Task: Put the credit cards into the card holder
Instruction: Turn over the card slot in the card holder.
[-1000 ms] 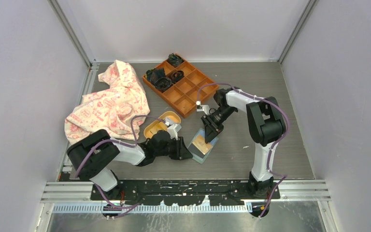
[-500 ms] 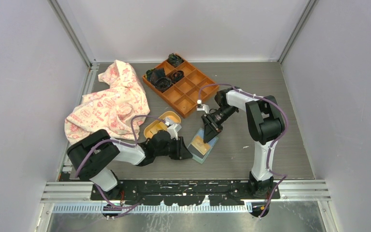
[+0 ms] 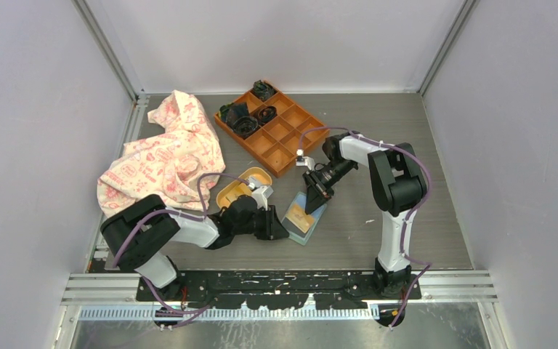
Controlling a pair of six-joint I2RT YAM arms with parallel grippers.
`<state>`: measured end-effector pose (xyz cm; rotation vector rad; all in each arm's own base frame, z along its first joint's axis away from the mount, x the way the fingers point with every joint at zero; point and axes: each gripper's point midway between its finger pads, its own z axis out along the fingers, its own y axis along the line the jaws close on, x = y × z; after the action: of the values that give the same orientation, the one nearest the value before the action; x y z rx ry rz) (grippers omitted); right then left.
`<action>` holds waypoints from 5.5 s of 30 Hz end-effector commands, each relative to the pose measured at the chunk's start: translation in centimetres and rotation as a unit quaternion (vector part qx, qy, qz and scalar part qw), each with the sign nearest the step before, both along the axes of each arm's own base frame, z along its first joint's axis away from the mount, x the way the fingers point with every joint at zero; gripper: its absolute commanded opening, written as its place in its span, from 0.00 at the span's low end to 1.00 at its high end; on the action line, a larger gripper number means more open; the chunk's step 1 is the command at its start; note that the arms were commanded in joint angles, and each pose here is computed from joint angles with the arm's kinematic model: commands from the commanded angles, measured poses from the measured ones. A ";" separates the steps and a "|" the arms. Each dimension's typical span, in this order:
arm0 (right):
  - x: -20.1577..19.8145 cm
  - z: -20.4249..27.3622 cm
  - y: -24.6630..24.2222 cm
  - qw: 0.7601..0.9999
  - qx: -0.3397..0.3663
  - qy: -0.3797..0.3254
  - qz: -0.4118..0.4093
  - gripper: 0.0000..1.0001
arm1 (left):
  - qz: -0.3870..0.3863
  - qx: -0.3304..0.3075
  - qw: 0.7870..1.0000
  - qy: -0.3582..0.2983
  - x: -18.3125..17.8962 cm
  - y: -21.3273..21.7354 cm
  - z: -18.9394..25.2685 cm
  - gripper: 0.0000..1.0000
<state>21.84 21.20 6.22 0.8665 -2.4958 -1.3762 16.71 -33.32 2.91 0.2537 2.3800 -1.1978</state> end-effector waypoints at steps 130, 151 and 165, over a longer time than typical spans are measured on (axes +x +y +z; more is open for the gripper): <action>5.2 1.9 -1.0 0.926 -0.135 -0.353 0.017 0.06 | 0.045 -0.028 0.996 -0.074 3.2 2.8 5.8 0.34; -2.4 2.0 3.8 0.954 -0.030 -0.251 0.160 0.47 | 0.081 -0.013 0.992 -0.100 2.4 6.6 7.3 0.36; 2.4 -0.4 1.5 0.954 -0.108 -0.274 0.060 0.15 | 0.077 -0.045 0.989 -0.116 2.4 6.1 8.6 0.36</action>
<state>23.78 22.25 7.10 1.4562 -2.8116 -1.0086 18.34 -26.60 9.41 0.1513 2.1918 -1.0936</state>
